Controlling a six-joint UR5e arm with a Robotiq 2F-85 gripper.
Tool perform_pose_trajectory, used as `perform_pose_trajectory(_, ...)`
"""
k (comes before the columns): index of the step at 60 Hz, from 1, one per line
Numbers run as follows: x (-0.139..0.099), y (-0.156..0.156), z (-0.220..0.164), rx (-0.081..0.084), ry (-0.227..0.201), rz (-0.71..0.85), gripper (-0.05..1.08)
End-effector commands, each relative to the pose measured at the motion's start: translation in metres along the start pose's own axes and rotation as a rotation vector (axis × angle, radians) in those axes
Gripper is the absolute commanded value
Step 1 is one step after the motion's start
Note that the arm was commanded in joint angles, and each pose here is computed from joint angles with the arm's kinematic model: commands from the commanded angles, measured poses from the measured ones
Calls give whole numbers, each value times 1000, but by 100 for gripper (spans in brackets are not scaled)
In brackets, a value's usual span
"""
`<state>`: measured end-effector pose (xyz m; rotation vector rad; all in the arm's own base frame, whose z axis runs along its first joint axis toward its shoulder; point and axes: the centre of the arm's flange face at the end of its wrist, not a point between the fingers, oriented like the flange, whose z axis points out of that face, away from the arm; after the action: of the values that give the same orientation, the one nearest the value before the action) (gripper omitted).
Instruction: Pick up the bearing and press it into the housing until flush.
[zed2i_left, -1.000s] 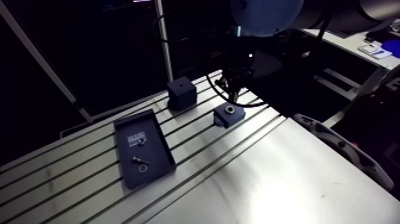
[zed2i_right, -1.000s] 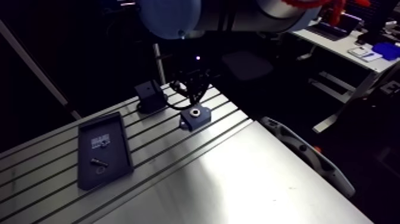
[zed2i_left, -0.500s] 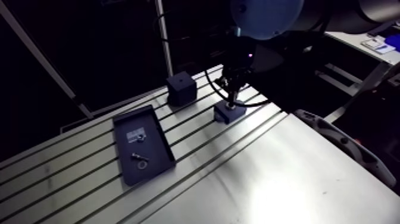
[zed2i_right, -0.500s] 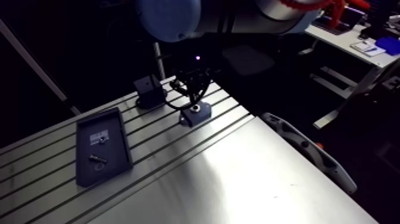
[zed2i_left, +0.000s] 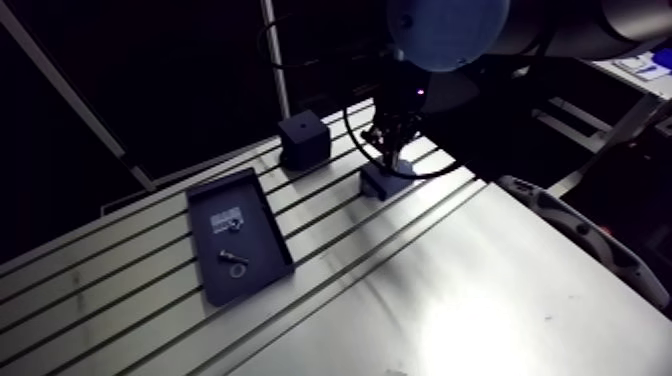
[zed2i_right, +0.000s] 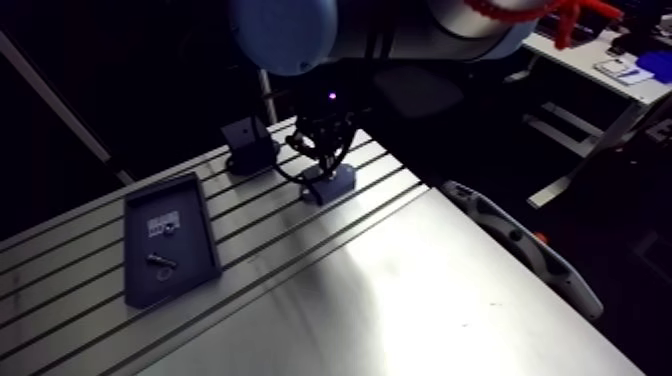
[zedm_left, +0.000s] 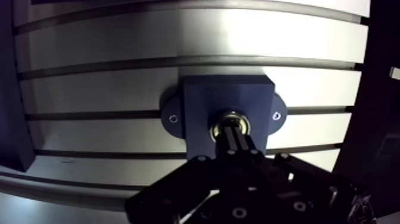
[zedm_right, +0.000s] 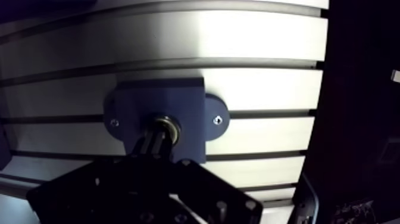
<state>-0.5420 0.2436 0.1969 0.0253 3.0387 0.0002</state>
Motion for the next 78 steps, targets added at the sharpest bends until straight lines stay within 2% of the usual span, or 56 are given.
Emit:
perform_pose_trajectory(1,0,0,3,3,-4,-3,108)
perform_pose_trajectory(78,1,0,8,9,-10,-11,108)
